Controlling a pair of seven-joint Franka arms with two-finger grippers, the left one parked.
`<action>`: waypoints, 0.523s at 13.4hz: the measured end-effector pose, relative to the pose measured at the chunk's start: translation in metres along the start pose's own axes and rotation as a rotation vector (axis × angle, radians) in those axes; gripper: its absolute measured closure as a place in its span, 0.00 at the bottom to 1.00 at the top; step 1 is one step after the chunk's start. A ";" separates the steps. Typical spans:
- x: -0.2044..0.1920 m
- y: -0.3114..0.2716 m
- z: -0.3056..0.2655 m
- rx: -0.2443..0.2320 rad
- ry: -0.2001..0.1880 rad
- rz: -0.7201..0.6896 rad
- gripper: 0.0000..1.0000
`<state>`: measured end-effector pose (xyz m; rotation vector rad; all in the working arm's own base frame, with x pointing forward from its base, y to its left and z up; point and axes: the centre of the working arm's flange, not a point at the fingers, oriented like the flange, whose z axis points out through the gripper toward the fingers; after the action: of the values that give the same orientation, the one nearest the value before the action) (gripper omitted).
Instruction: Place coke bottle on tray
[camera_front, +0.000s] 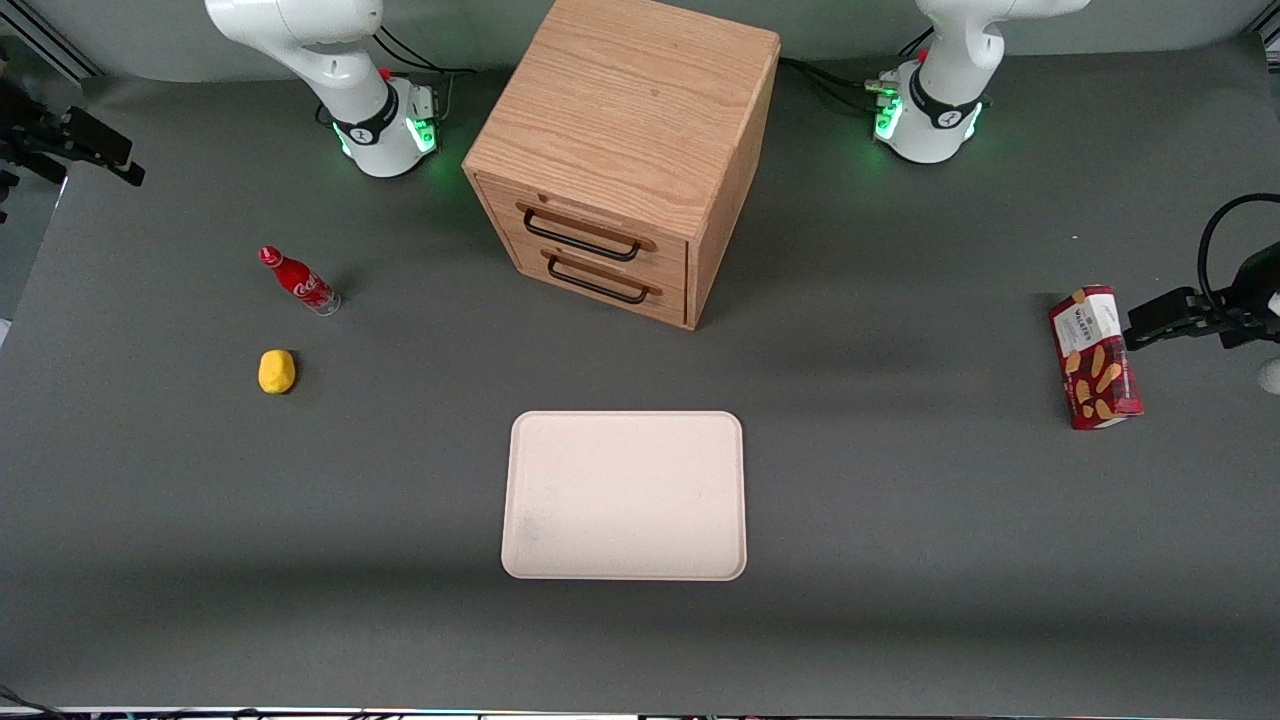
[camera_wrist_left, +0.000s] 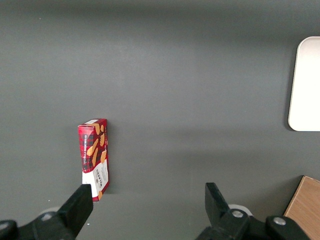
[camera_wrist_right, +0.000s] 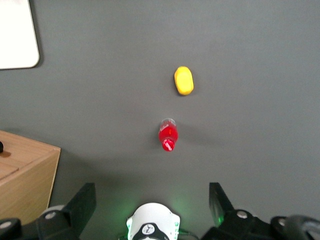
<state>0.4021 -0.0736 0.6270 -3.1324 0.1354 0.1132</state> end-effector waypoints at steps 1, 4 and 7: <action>-0.007 0.000 0.004 0.001 -0.004 -0.002 0.00; -0.020 0.001 0.014 -0.007 -0.017 -0.004 0.00; -0.019 0.005 0.031 -0.003 -0.025 0.001 0.00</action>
<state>0.3807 -0.0766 0.5972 -3.1329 0.1363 0.1525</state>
